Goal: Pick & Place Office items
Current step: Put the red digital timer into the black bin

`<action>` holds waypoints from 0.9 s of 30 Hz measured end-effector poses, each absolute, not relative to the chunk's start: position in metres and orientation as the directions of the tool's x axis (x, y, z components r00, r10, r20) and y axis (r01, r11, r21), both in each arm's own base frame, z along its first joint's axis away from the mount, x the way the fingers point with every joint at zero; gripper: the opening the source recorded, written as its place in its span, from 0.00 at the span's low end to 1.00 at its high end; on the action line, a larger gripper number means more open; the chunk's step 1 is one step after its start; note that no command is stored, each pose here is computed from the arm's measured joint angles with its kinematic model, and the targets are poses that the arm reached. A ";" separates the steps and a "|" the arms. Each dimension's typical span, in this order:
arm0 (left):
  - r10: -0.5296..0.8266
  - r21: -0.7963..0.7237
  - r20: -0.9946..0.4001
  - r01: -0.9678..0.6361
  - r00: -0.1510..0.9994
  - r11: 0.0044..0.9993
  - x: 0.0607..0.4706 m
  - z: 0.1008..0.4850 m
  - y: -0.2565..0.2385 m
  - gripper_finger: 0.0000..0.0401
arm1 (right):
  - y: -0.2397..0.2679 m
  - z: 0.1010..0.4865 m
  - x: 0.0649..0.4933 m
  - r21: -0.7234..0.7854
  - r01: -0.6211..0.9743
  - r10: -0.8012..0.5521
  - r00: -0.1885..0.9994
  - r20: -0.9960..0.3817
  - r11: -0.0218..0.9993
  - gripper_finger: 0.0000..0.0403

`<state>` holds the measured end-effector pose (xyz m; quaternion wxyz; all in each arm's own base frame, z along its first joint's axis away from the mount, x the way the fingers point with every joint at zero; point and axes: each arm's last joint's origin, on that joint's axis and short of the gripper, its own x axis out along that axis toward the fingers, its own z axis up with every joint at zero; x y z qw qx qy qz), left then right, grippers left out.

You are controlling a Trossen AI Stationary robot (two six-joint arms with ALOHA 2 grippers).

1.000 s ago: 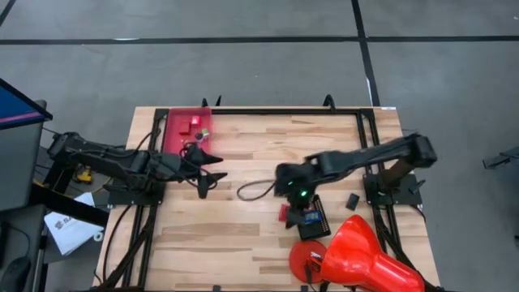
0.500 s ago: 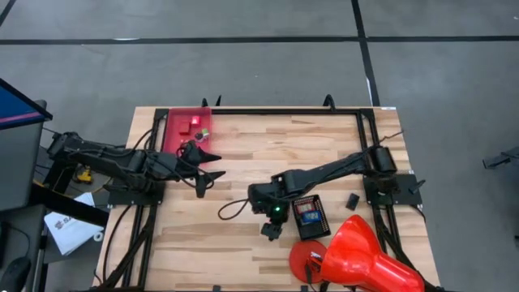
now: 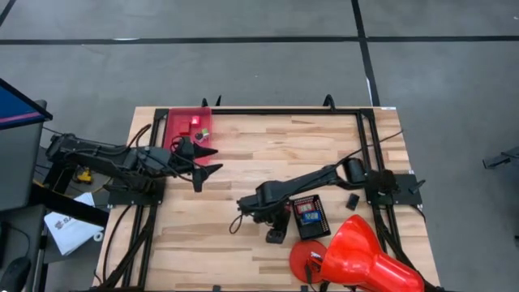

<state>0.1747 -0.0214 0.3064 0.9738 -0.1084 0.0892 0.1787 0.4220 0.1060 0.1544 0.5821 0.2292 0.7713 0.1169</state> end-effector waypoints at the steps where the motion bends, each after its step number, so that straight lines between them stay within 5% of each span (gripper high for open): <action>1: 0.331 -0.180 -0.210 -0.369 0.920 0.912 0.174 0.307 -0.021 0.64 | 0.106 0.153 0.424 0.433 0.194 0.471 -0.235 -0.850 0.880 0.49; 27: 0.353 -0.206 -0.161 -0.381 0.922 0.901 0.174 0.312 -0.019 0.65 | 0.085 0.135 0.443 0.225 0.016 0.220 -0.276 -0.936 0.974 0.49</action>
